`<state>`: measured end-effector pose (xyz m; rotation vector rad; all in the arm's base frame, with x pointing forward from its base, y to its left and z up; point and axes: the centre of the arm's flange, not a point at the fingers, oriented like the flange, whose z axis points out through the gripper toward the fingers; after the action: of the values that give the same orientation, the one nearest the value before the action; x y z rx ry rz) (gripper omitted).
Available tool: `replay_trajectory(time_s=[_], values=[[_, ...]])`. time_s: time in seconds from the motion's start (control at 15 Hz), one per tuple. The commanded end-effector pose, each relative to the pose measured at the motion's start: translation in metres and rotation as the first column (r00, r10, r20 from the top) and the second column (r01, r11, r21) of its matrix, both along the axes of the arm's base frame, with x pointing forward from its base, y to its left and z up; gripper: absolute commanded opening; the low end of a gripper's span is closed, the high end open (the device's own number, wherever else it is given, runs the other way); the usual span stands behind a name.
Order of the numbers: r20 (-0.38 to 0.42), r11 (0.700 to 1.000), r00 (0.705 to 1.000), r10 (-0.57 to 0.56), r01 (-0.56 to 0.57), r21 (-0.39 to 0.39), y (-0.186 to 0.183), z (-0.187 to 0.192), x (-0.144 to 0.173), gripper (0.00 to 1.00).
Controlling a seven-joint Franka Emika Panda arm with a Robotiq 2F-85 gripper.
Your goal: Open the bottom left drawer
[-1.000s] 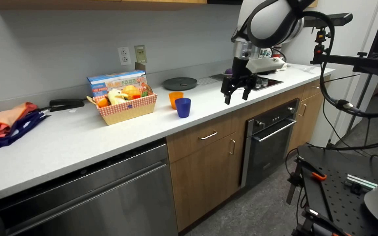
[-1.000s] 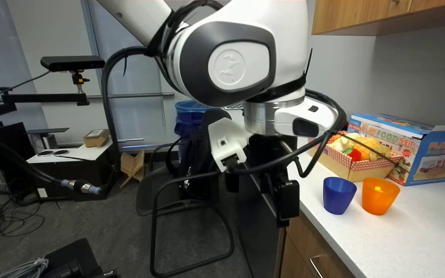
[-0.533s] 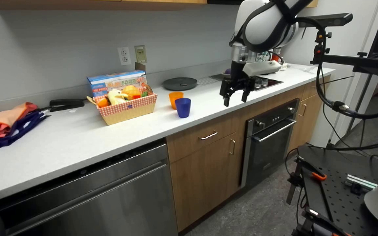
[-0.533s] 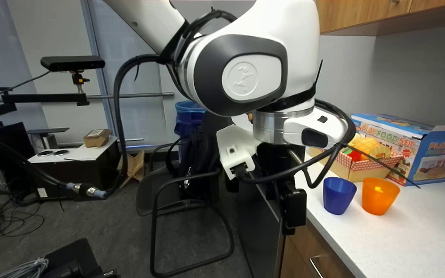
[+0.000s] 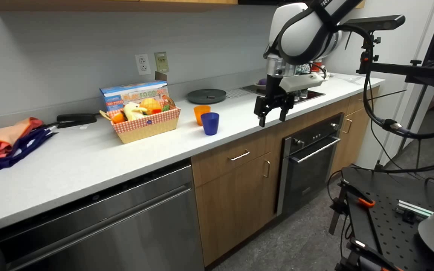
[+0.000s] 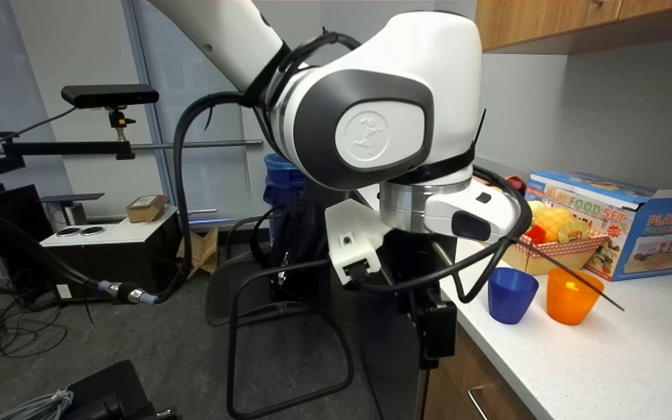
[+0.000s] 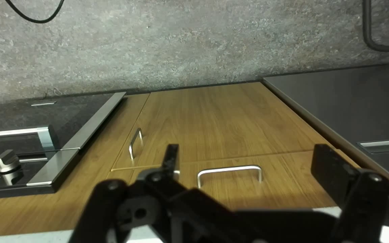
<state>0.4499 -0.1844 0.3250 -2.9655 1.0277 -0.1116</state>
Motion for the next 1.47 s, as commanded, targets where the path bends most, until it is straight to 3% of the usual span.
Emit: replay_trajectory(time_s=[0.0,0.53,0.87,1.4], values=[[-0.017,0.998,0.998,-0.052,0.052,0.022,-0.007,-0.032,0.006,1.0],[0.032,0.966,0.968,-0.247,0.244,0.088,-0.025,-0.104,0.029,1.0],[0.084,0.928,0.927,-0.366,0.357,0.107,-0.05,-0.135,0.047,1.0],[0.13,0.868,0.859,-0.494,0.481,0.121,-0.083,-0.183,0.045,1.0]])
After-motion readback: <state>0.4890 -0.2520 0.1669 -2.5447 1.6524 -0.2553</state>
